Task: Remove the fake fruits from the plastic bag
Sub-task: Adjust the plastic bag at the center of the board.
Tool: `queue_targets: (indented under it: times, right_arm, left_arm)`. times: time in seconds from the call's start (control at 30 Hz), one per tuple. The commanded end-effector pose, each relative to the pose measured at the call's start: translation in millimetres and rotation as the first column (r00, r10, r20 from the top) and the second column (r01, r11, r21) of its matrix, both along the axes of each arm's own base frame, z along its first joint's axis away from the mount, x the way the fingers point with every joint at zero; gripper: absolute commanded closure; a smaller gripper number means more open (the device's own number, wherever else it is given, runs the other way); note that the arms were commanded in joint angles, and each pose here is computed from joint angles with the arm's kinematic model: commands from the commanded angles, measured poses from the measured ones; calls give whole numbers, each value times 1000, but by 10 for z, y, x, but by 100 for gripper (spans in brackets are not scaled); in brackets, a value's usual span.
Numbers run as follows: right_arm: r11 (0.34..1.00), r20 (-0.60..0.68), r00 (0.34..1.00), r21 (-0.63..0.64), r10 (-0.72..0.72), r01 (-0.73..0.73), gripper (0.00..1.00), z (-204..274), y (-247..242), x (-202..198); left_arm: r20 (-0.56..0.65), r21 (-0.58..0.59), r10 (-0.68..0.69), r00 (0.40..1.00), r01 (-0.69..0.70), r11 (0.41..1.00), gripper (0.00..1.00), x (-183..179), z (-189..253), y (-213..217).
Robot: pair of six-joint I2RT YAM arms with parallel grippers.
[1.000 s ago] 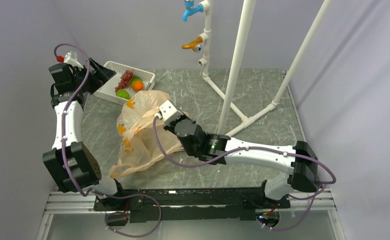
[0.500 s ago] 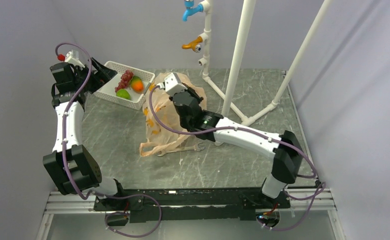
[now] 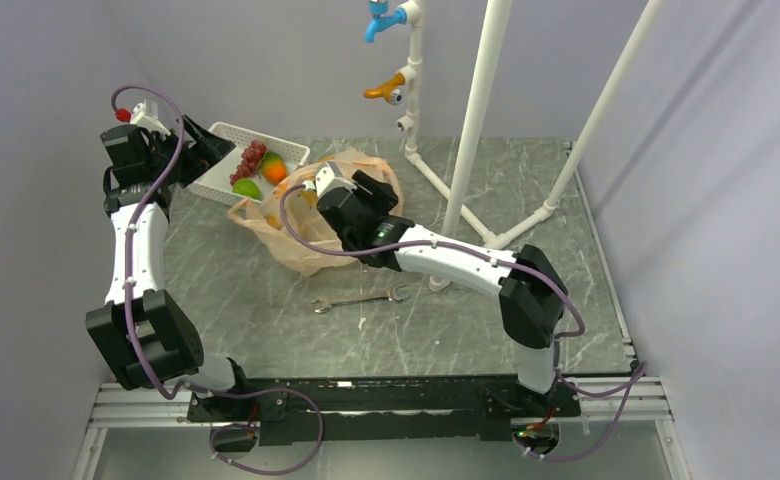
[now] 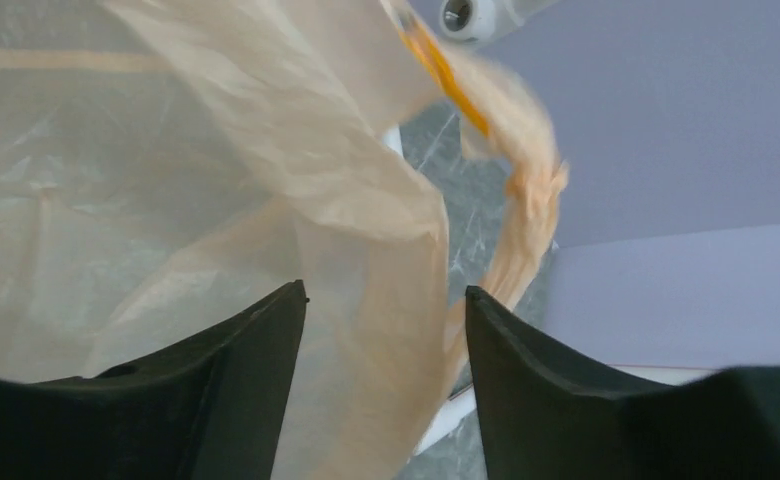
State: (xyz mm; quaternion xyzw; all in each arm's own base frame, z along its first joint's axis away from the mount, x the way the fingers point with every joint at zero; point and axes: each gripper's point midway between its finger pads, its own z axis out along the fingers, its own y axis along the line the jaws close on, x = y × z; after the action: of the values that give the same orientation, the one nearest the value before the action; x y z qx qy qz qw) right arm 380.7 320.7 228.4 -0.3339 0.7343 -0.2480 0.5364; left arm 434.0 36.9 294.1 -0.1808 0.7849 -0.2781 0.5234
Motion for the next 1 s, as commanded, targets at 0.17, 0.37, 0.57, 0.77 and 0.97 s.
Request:
queue_targets:
  times: [0.17,0.37,0.57,0.77,0.97]
  right_arm:
    - [981,-175,984,193,28,6,13,-68,-166,-389]
    - [940,-247,960,338,135,-45,10,47,-162,-705]
    - [868,-209,943,479,259,-132,10,358,-84,-985]
    - [756,-106,919,608,379,-242,9,674,-36,-1144]
    - [703,-40,915,653,402,-281,6,983,-152,-1237]
  left_arm:
    - [47,36,-24,999,22,999,4,-21,122,-56]
    - [42,50,-36,998,34,998,3,-9,107,-115]
    - [32,100,-70,997,67,993,3,-4,81,-288]
    - [85,167,-179,980,164,972,1,-109,208,-781]
    - [169,352,-324,931,250,902,1,-412,418,-1417]
